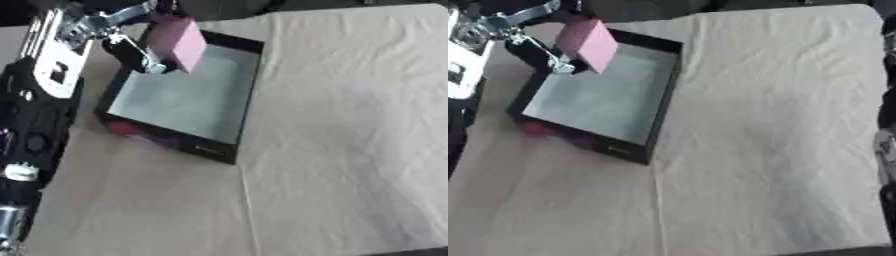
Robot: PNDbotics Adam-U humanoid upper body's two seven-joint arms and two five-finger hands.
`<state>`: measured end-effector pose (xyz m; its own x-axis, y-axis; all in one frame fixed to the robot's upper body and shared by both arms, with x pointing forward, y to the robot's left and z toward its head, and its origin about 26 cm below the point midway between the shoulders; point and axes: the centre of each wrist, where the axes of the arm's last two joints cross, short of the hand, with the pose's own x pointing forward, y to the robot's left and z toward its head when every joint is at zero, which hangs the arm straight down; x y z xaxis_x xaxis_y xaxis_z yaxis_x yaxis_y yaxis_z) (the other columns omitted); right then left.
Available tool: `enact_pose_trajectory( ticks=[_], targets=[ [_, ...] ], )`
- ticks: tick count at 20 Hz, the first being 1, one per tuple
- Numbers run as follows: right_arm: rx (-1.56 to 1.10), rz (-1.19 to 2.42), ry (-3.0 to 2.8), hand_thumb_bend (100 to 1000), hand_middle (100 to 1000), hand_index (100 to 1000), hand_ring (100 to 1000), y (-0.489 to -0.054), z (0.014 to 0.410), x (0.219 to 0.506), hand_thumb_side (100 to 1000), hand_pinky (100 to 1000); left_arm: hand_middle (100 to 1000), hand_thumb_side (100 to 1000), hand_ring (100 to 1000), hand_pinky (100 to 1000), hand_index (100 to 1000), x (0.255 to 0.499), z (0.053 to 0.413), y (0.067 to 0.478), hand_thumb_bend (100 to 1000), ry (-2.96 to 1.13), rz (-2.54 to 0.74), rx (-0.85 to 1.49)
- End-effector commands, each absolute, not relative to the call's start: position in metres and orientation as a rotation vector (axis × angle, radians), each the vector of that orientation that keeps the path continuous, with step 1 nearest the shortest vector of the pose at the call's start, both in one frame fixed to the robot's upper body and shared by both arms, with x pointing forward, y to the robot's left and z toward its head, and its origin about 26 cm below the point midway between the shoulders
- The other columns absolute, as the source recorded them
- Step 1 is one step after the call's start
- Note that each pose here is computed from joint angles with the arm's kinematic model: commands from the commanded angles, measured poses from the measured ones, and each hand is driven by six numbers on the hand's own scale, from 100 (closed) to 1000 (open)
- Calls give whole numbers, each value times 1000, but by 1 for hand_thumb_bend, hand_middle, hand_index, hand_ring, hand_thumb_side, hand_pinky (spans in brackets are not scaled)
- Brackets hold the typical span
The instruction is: Pick up objects on the table and place them in the box.
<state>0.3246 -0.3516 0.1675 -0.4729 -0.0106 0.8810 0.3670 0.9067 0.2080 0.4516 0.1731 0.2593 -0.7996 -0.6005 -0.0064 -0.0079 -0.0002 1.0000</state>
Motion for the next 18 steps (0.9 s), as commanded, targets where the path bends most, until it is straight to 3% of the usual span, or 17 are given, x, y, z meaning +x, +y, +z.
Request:
enact_pose_trajectory(
  ticks=[1, 2, 4, 5, 8, 9, 13, 18],
  targets=[
    [-275, -447, -2067, 321, 969, 893, 942, -358, 181, 324, 384, 1000, 584, 100, 656, 775, 676, 449, 260, 172, 384, -1778, -1998, 634],
    [-273, -448, -2069, 315, 969, 893, 942, -357, 181, 324, 393, 1000, 594, 100, 660, 778, 686, 450, 255, 172, 285, -1750, -1996, 632],
    [-268, -450, -2071, 315, 969, 893, 942, -357, 182, 324, 393, 1000, 624, 100, 680, 791, 716, 453, 245, 173, 310, -1707, -1990, 622],
    [-267, -450, -2074, 314, 969, 893, 942, -356, 182, 324, 393, 1000, 727, 100, 748, 837, 807, 454, 241, 174, 381, -1690, -1986, 621],
    [-264, -451, -2075, 313, 969, 893, 942, -356, 183, 324, 394, 1000, 795, 164, 813, 897, 877, 457, 234, 176, 534, -1658, -1988, 626],
    [-262, -450, -2073, 312, 969, 893, 942, -355, 182, 324, 396, 1000, 809, 263, 826, 915, 889, 457, 234, 177, 636, -1656, -1987, 632],
    [-259, -445, -2064, 309, 969, 893, 942, -354, 180, 324, 399, 1000, 825, 353, 839, 934, 912, 457, 237, 179, 741, -1679, -1961, 675],
    [-260, -443, -2058, 309, 969, 893, 942, -354, 178, 324, 399, 1000, 823, 360, 837, 932, 912, 455, 243, 182, 746, -1719, -1917, 716]
  ],
)
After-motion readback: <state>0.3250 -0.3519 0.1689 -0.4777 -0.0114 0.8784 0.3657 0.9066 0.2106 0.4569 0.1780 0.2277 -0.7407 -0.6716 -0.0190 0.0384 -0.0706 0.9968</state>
